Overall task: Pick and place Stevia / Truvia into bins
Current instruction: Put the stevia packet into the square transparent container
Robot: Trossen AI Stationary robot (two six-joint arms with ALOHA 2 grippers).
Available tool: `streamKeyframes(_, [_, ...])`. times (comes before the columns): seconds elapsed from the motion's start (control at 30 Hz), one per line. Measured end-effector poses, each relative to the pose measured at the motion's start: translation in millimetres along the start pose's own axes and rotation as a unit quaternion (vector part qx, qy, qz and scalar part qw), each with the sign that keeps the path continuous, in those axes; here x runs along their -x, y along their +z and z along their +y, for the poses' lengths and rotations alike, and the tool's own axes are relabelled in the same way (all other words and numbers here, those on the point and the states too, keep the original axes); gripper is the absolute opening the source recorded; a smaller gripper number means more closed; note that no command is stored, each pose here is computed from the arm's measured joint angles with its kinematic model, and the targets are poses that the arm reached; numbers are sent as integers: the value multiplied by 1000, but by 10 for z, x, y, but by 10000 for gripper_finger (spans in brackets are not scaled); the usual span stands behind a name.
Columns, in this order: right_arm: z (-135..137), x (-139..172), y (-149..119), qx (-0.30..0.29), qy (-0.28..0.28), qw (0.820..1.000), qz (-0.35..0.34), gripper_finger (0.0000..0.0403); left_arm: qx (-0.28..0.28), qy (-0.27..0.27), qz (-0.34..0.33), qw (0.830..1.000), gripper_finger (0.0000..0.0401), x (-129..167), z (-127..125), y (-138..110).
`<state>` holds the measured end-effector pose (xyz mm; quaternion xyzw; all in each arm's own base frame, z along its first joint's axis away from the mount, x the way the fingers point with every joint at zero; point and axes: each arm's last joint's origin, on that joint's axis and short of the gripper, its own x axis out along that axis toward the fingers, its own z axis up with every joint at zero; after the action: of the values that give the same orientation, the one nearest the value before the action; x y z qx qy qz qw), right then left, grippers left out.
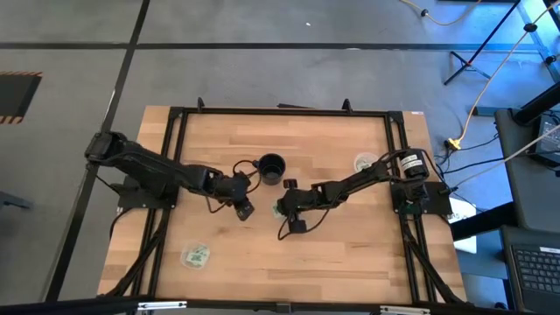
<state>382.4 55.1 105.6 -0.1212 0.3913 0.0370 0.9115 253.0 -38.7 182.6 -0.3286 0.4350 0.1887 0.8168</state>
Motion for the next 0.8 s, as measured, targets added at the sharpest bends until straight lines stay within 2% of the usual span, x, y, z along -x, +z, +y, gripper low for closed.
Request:
streamKeyframes(0.1, [5, -24, -10, 2, -1, 1000, -2, 1, 12, 0, -3, 1000, 75, -179, -13, 22])
streamKeyframes(0.27, [21, -98, -36, 10, 3, 1000, -7, 1, 31, -38, -10, 999, 75, -362, -51, 90])
streamKeyframes(0.47, [24, -127, -36, 10, 3, 1000, -17, 1, 78, -31, 4, 996, 75, -511, 29, 136])
streamKeyframes(0.8, [25, -134, -33, 23, 3, 999, -24, 1, 112, -35, 26, 993, 75, -712, 145, 203])
